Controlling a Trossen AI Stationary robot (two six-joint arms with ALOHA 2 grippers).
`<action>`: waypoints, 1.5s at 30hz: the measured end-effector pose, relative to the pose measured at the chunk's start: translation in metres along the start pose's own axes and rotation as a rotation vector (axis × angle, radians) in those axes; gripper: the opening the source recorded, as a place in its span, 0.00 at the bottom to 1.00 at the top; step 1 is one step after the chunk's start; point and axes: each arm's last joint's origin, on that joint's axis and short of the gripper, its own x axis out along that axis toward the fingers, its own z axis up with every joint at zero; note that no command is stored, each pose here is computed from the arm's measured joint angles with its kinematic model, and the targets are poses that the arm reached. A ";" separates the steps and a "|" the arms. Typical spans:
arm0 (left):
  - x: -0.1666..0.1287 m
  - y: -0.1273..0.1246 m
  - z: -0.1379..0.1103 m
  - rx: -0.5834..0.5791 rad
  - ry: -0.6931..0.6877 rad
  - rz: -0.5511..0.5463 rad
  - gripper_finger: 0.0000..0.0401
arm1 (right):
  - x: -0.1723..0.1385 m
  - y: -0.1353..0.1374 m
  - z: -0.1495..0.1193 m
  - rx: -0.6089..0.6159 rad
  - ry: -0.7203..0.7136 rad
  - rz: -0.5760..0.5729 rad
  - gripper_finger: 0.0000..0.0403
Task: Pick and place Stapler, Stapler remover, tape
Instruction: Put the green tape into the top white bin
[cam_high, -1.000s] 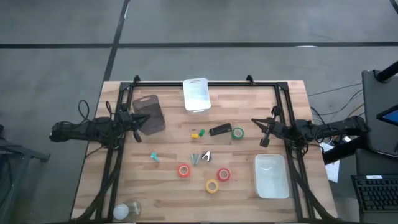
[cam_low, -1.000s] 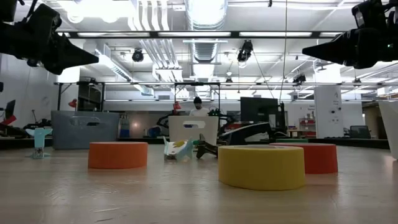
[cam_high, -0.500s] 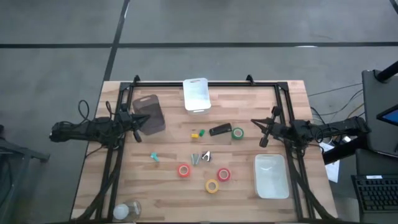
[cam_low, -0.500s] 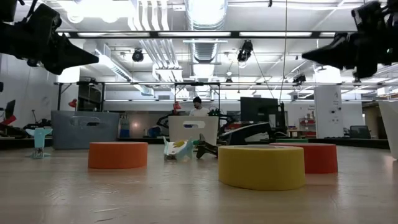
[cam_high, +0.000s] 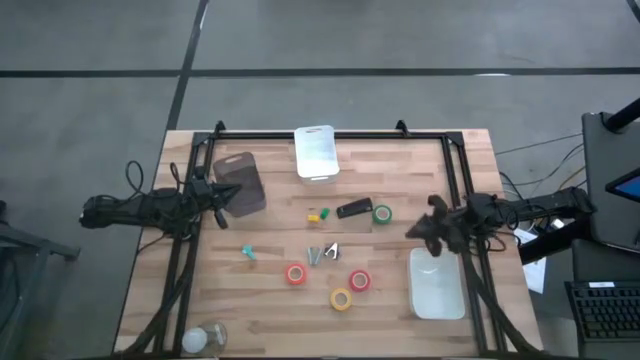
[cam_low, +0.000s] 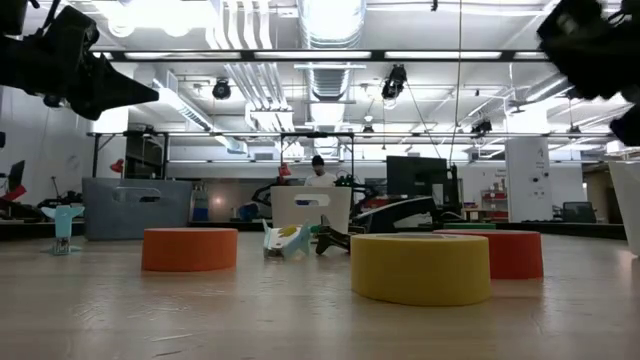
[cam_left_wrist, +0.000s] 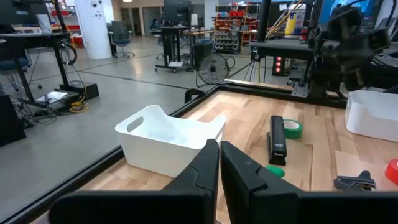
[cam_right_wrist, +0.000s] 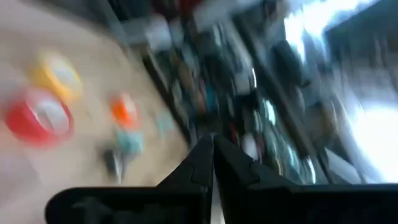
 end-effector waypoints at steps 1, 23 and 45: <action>0.000 0.000 0.000 0.000 0.001 0.000 0.05 | 0.000 -0.003 0.001 -0.066 -0.012 -0.028 0.02; 0.000 0.000 0.000 0.000 0.001 0.000 0.05 | -0.024 -0.057 0.005 1.890 -0.624 -1.240 0.02; 0.000 0.000 -0.001 0.005 0.007 0.000 0.05 | 0.050 -0.091 -0.013 1.893 1.165 -0.614 0.02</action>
